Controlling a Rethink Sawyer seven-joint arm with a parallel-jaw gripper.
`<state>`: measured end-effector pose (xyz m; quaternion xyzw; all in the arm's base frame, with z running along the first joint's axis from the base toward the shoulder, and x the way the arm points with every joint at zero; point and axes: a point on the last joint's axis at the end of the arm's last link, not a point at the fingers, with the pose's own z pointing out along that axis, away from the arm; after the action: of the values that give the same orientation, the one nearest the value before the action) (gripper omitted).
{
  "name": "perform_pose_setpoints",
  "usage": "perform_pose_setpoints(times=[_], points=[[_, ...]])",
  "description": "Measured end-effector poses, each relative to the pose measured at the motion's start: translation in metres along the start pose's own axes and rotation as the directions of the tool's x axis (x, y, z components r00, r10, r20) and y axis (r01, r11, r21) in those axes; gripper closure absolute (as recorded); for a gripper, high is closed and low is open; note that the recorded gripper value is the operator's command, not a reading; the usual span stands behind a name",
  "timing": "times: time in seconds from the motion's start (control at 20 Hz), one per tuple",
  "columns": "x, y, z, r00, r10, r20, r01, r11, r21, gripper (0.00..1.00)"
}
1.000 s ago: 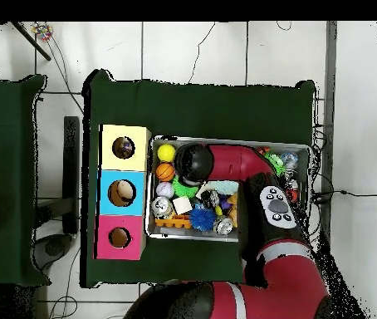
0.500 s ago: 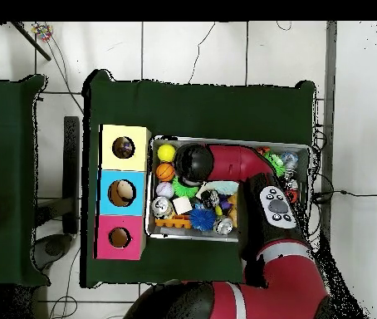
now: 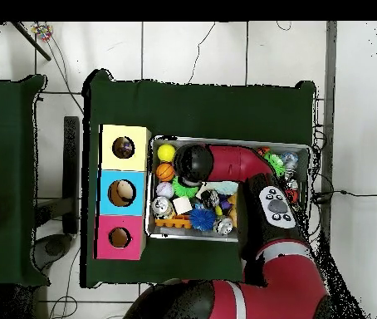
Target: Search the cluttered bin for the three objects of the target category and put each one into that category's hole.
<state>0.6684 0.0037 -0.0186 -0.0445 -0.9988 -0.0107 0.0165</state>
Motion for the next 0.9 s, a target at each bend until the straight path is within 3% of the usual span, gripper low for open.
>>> perform_pose_setpoints(times=[0.9], points=[[0.0033, 0.0075, 0.0067, 0.9998, 0.008, 0.017, -0.008, 0.9993, -0.036, 0.0]])
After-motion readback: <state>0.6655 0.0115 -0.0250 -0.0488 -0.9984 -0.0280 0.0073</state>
